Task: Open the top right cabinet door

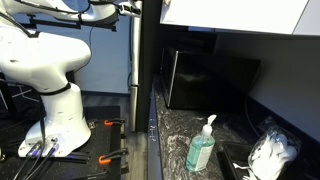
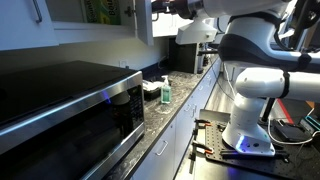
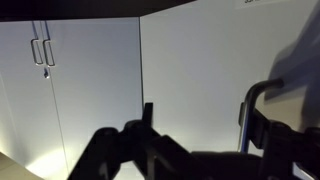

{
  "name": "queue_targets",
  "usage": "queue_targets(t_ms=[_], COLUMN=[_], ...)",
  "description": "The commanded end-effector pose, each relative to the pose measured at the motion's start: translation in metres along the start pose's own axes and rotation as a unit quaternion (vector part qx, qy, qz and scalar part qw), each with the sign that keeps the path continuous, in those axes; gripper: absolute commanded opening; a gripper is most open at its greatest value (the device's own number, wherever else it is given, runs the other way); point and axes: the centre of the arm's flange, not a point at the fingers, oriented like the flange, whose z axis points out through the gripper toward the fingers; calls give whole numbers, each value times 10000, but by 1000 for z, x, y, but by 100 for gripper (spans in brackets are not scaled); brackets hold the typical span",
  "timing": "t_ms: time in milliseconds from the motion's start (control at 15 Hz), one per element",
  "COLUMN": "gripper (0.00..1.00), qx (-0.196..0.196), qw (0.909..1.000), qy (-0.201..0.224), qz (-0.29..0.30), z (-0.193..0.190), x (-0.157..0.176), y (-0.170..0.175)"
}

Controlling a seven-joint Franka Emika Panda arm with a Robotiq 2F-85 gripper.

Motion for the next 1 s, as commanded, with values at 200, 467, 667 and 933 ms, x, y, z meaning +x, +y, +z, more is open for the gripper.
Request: queue_targets(t_ms=[200, 467, 667, 933], gripper=[100, 100, 100, 100], qx=[39, 571, 1055, 1482], qw=[9998, 9978, 9926, 9821], qy=[-5, -137, -375, -887], qz=[210, 315, 473, 751], z=[28, 34, 38, 42], x=[24, 29, 34, 35], y=[20, 15, 8, 0])
